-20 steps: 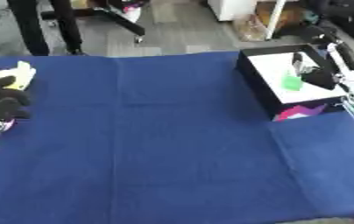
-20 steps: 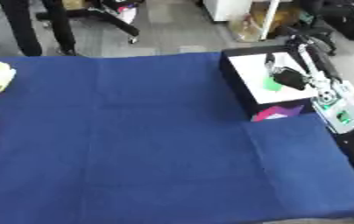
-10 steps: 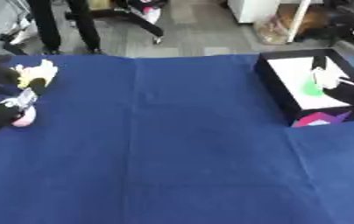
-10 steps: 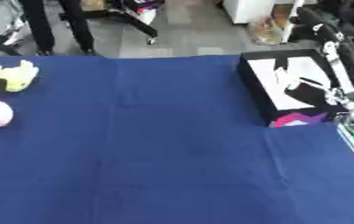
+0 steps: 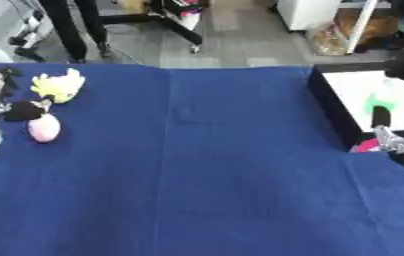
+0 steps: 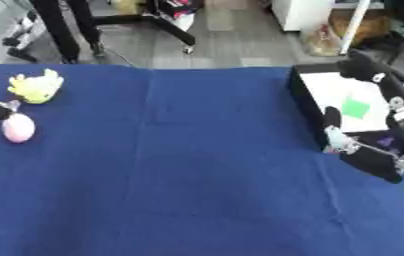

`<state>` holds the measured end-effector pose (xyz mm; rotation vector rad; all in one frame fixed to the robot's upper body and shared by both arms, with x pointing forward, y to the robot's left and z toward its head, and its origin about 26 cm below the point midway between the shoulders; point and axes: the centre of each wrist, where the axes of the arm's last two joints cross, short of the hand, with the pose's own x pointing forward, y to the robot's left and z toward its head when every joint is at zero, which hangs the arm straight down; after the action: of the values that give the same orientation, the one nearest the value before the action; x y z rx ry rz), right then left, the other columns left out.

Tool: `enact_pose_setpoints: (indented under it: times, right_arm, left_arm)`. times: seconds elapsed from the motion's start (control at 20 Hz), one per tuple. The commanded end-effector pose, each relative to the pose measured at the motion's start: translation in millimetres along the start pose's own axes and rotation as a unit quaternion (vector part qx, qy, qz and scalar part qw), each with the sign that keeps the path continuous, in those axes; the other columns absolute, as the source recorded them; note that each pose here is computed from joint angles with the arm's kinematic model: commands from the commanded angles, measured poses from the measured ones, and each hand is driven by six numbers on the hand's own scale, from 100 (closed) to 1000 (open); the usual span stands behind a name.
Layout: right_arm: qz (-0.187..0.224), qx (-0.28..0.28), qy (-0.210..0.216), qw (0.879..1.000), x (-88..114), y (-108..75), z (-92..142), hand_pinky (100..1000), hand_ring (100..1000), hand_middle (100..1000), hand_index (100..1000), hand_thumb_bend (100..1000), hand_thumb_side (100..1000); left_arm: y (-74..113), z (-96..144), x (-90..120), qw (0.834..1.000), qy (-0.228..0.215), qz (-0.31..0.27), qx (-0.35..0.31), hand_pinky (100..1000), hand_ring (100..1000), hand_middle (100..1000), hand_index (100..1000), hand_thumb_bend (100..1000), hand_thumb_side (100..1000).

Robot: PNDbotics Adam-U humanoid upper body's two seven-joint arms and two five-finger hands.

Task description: Pick up the objects with one hand, pass them to the other hand, and then place them into the box on the other side of the table.

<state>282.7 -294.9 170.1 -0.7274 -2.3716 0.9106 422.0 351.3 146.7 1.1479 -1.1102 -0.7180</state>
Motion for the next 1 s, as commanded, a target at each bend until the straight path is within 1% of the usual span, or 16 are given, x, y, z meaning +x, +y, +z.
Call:
enact_pose_setpoints:
  times: [0.05, 0.25, 0.4, 0.6, 0.65, 0.7, 0.75, 0.8, 0.85, 1.0]
  right_arm:
    - [0.005, 0.0, -0.02, 1.0, 4.4, -4.5, -4.4, 821, 793, 808, 1000, 100, 168]
    - [0.002, 0.0, -0.018, 1.0, 4.5, -3.9, -4.1, 821, 792, 805, 1000, 100, 168]
    - [0.0, 0.0, -0.015, 1.0, 4.6, -3.5, -3.6, 820, 791, 805, 1000, 100, 171]
    - [-0.002, 0.002, -0.013, 1.0, 4.7, -2.7, -2.8, 820, 791, 805, 1000, 100, 175]
    - [-0.002, 0.003, -0.012, 1.0, 4.7, -2.5, -2.6, 820, 791, 805, 1000, 100, 175]
    - [-0.002, 0.003, -0.011, 1.0, 4.7, -2.3, -2.3, 820, 791, 804, 1000, 100, 177]
    - [-0.003, 0.004, -0.01, 1.0, 4.7, -2.1, -2.0, 820, 790, 804, 1000, 100, 178]
    - [-0.003, 0.005, -0.009, 1.0, 4.8, -1.8, -1.8, 820, 790, 804, 1000, 100, 179]
    - [-0.004, 0.005, -0.009, 1.0, 4.9, -1.6, -1.6, 820, 790, 804, 1000, 100, 180]
    - [-0.006, 0.006, -0.007, 1.0, 5.0, -0.9, -1.1, 819, 790, 803, 1000, 100, 183]
  left_arm:
    - [0.8, -10.6, -4.8, 0.999, 0.012, -0.037, -0.028, 759, 678, 667, 851, 329, 290]
    - [-2.9, -13.9, -6.2, 0.995, 0.01, -0.07, -0.075, 783, 697, 695, 864, 305, 287]
    - [-2.9, -13.7, -9.4, 0.991, 0.01, -0.083, -0.101, 785, 690, 690, 858, 253, 260]
    - [-5.2, -13.0, -14.5, 0.989, 0.017, -0.096, -0.113, 775, 652, 646, 820, 100, 163]
    - [-5.8, -12.9, -15.3, 0.988, 0.018, -0.099, -0.114, 775, 652, 646, 820, 100, 163]
    - [-6.5, -12.8, -16.6, 0.988, 0.021, -0.102, -0.114, 753, 609, 593, 778, 100, 105]
    - [-7.2, -12.8, -17.6, 0.988, 0.023, -0.105, -0.113, 731, 576, 558, 743, 100, 105]
    - [-7.5, -12.7, -18.7, 0.988, 0.025, -0.108, -0.11, 700, 535, 515, 700, 100, 133]
    - [-7.8, -12.6, -19.6, 0.988, 0.027, -0.111, -0.106, 651, 481, 451, 637, 100, 172]
    - [-6.4, -11.9, -21.2, 0.99, 0.027, -0.109, -0.087, 559, 396, 334, 519, 100, 211]
